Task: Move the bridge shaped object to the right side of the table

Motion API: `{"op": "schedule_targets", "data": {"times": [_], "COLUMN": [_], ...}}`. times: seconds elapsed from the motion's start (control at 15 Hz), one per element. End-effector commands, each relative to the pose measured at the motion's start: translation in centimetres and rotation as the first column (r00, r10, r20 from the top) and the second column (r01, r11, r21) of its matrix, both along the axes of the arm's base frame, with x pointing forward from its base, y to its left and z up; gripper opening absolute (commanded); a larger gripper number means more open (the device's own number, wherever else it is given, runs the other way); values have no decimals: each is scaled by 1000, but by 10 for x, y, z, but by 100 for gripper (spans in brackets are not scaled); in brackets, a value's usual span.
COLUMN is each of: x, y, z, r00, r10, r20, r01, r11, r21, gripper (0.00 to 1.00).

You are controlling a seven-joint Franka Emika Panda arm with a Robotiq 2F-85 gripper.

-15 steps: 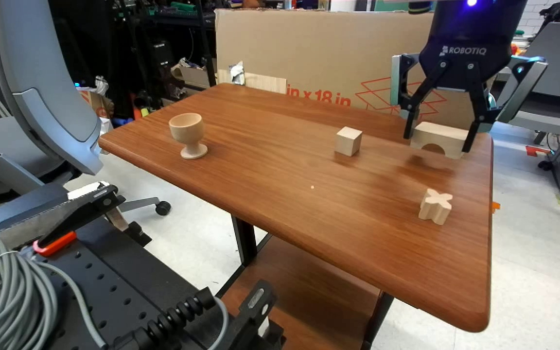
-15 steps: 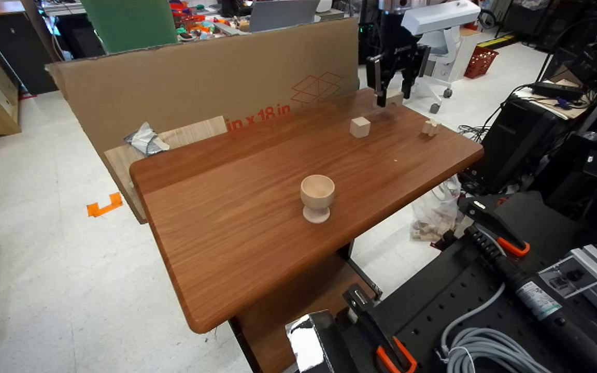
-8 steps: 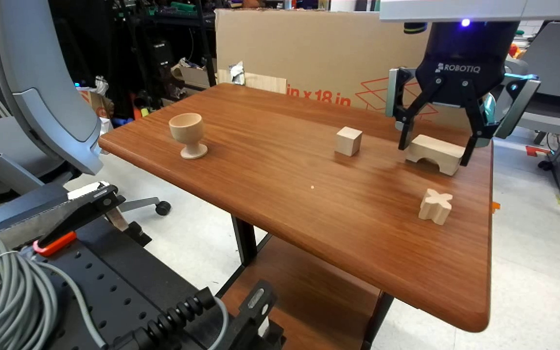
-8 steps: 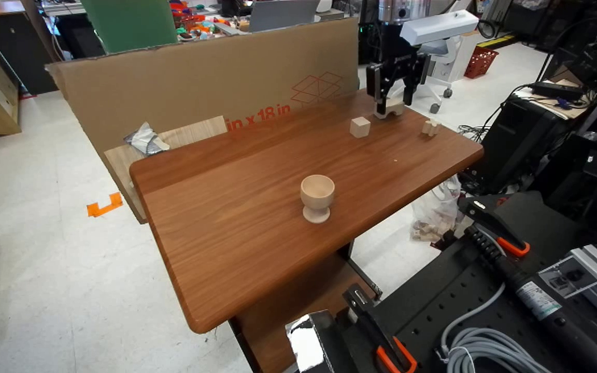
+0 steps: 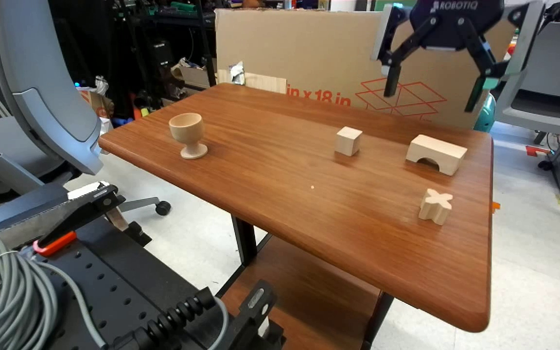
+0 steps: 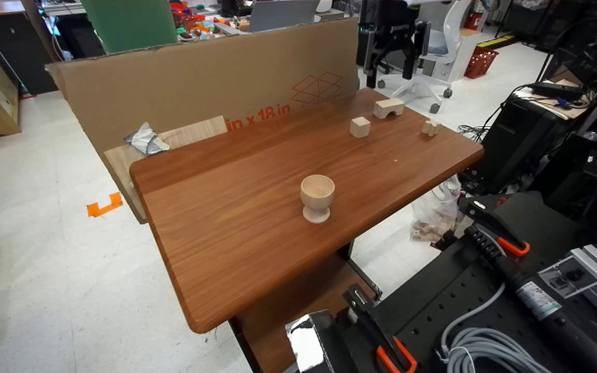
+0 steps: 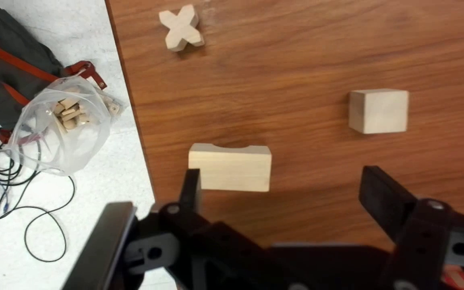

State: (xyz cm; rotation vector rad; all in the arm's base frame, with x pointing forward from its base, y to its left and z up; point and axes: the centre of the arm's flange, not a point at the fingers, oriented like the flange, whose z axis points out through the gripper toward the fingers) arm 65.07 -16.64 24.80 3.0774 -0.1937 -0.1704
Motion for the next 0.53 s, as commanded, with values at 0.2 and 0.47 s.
{"op": "schedule_targets", "data": {"times": [0.2, 0.47], "x": [-54, -48], "y": [34, 31], "z": [131, 145], "r00": [996, 998], "r10": [-21, -16], "r20": [86, 63], "r01": [22, 15], "r11": [1000, 1000], "r21": [-6, 8], "gripper": [100, 100]}}
